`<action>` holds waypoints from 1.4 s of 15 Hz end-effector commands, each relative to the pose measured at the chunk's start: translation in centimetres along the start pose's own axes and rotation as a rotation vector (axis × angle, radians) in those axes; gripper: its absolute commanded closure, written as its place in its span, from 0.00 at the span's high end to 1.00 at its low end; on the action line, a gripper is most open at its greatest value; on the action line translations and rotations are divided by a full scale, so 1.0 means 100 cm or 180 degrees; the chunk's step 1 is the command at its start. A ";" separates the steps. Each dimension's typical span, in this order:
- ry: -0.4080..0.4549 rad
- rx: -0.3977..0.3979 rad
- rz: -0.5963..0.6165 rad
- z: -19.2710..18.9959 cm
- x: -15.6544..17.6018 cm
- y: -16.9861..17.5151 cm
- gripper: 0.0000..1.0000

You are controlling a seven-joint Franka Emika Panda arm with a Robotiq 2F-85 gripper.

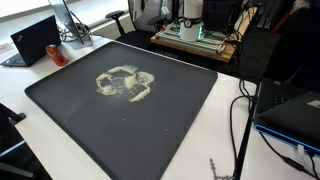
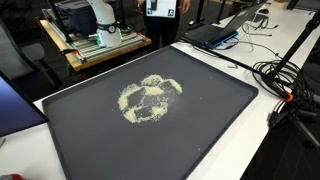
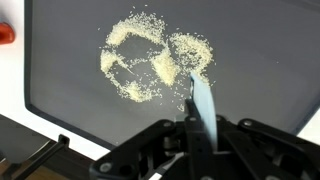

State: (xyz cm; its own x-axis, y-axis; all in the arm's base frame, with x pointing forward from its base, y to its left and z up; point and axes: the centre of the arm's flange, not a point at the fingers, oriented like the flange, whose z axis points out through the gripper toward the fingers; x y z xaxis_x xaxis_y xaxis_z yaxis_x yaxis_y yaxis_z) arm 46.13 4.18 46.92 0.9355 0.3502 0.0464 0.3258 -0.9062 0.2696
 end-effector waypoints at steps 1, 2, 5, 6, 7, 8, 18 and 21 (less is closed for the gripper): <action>-0.0241 -0.0345 0.0106 0.035 0.056 -0.015 0.01; -0.0282 -0.0463 0.0118 0.046 0.067 -0.021 0.01; -0.0453 -0.0667 0.0278 0.087 0.096 -0.027 0.01; -0.0543 -0.0697 0.0347 0.105 0.104 -0.024 0.01; -0.0641 -0.0672 0.0392 0.121 0.109 -0.021 0.01; -0.0731 -0.0662 0.0459 0.136 0.115 -0.018 0.01; -0.0916 -0.0891 0.1271 0.193 0.158 -0.047 0.01; -0.0833 -0.1034 0.1378 0.183 0.172 -0.072 0.01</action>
State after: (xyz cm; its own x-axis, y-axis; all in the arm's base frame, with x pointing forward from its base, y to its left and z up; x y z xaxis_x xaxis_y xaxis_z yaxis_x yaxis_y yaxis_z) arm 60.99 9.99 27.72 0.9934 -0.1034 -0.0489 -0.0629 -0.8515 0.5206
